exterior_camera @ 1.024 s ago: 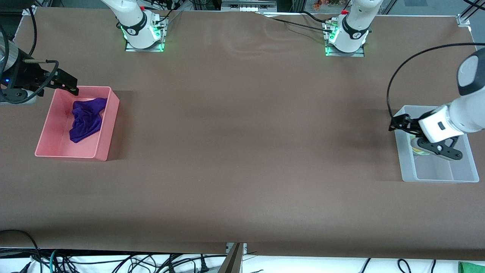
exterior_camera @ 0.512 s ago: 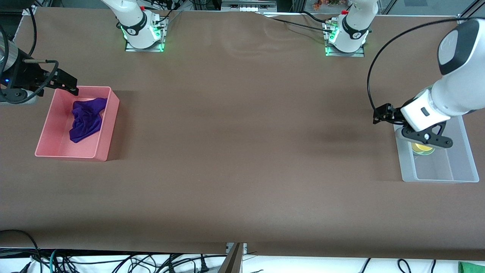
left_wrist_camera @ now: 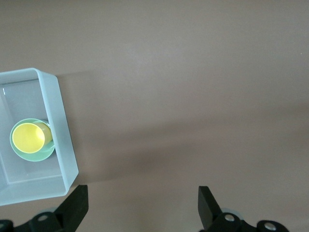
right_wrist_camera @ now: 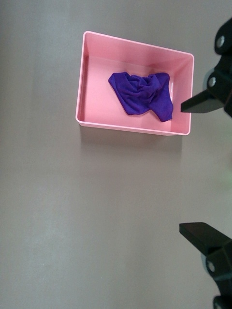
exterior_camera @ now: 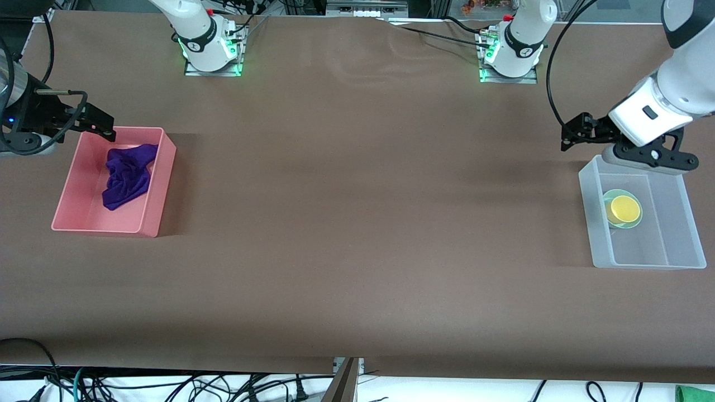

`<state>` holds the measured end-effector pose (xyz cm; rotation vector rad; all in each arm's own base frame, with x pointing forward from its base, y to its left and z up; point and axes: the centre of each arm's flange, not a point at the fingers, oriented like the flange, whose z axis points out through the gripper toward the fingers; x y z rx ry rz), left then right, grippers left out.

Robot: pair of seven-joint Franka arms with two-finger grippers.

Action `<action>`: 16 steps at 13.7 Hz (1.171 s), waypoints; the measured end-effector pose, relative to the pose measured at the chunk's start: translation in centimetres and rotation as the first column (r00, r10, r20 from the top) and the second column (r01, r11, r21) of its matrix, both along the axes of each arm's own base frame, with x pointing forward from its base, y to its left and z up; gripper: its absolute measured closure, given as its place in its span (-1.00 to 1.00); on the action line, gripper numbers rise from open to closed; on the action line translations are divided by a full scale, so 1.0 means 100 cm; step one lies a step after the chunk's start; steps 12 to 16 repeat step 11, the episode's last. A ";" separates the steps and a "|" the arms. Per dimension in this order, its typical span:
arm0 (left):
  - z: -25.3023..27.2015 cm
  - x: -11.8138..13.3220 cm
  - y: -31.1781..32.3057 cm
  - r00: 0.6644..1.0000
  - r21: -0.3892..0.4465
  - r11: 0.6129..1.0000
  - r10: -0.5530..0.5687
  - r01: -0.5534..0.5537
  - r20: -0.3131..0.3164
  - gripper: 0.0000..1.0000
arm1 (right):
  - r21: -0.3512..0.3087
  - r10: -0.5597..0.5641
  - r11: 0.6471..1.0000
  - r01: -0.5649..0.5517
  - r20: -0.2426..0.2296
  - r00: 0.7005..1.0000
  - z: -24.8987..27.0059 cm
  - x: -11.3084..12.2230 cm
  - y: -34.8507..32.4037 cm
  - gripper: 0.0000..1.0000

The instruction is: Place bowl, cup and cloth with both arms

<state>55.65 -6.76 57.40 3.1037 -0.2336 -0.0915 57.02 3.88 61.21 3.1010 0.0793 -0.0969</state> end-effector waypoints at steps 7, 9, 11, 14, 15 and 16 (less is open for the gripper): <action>-0.008 -0.011 0.002 0.999 -0.021 0.999 0.040 -0.040 0.031 -1.00 | 0.000 0.000 1.000 0.000 -0.003 1.000 -0.002 0.001 0.000 -1.00; -0.007 -0.011 0.003 0.998 -0.022 0.999 0.044 -0.043 0.035 -1.00 | 0.000 0.000 1.000 0.000 -0.003 1.000 -0.002 0.001 0.000 -1.00; -0.007 -0.011 0.004 0.998 -0.022 0.999 0.046 -0.046 0.035 -1.00 | 0.000 0.000 1.000 0.000 -0.003 1.000 -0.002 0.001 0.000 -1.00; -0.007 -0.011 0.004 0.998 -0.022 0.999 0.046 -0.046 0.035 -1.00 | 0.000 0.000 1.000 0.000 -0.003 1.000 -0.002 0.001 0.000 -1.00; -0.007 -0.011 0.004 0.998 -0.022 0.999 0.046 -0.046 0.035 -1.00 | 0.000 0.000 1.000 0.000 -0.003 1.000 -0.002 0.001 0.000 -1.00; -0.007 -0.011 0.004 0.998 -0.022 0.999 0.046 -0.046 0.035 -1.00 | 0.000 0.000 1.000 0.000 -0.003 1.000 -0.002 0.001 0.000 -1.00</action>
